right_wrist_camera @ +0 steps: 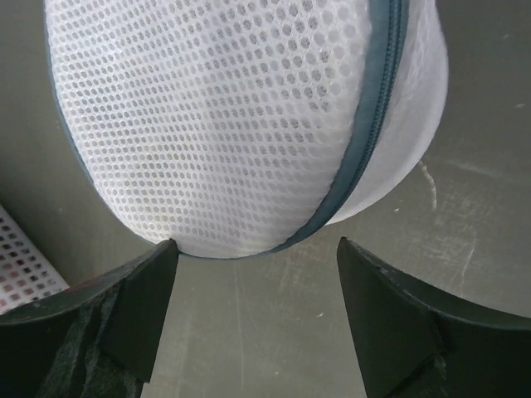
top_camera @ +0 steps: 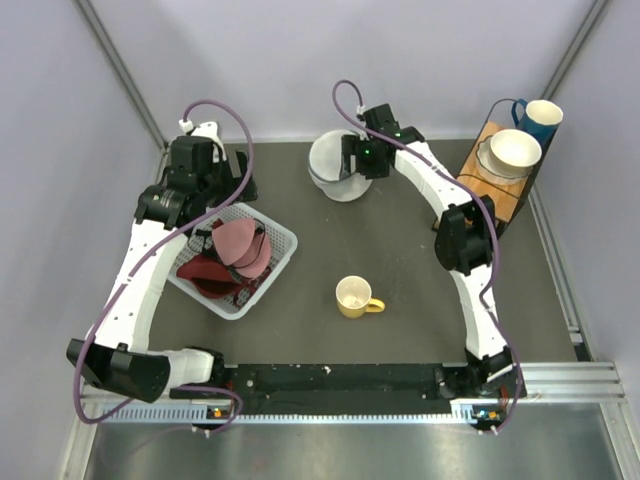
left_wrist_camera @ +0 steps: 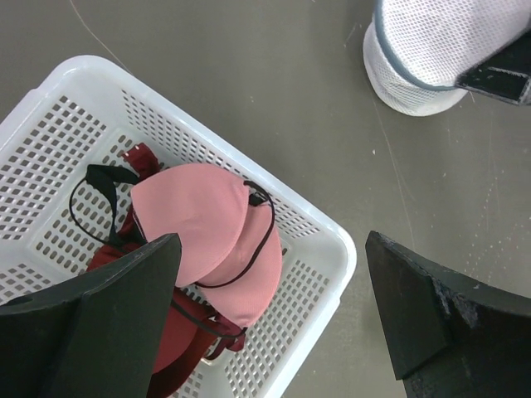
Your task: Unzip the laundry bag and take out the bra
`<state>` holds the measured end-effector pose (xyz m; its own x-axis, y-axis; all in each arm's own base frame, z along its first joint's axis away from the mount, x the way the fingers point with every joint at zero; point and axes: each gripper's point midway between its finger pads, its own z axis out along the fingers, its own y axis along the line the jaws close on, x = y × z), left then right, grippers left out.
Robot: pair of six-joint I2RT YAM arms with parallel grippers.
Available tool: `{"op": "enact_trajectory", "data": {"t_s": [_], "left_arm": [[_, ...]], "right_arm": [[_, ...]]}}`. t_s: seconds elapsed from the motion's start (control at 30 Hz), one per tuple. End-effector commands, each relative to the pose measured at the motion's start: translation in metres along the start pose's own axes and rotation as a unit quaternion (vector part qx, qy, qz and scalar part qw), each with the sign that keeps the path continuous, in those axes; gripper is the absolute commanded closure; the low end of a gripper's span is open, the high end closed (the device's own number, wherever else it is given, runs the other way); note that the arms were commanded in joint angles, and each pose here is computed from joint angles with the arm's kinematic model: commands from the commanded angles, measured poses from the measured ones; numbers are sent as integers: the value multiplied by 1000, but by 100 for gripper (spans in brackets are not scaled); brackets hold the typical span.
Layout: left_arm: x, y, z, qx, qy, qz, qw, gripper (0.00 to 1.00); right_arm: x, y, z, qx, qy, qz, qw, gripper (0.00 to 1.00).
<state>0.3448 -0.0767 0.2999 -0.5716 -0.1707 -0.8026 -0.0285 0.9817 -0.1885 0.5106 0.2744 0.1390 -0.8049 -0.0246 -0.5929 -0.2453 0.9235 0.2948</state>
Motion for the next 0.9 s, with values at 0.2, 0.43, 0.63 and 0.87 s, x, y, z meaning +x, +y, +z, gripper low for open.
{"op": "enact_trajectory", "data": {"t_s": [0.2, 0.43, 0.63, 0.87], "left_arm": [[-25, -58, -15, 156, -15, 52, 986, 1], [-37, -101, 31, 254, 2, 61, 965, 1], [-19, -129, 81, 337, 51, 32, 939, 1], [11, -154, 100, 439, 110, 28, 891, 1]], "right_arm": [[-38, 45, -66, -69, -88, -77, 991, 100], [3, 65, -123, -162, -75, -216, 960, 100], [48, 73, -145, -254, -46, -288, 922, 100], [63, 76, -152, -294, -12, -309, 904, 100]]}}
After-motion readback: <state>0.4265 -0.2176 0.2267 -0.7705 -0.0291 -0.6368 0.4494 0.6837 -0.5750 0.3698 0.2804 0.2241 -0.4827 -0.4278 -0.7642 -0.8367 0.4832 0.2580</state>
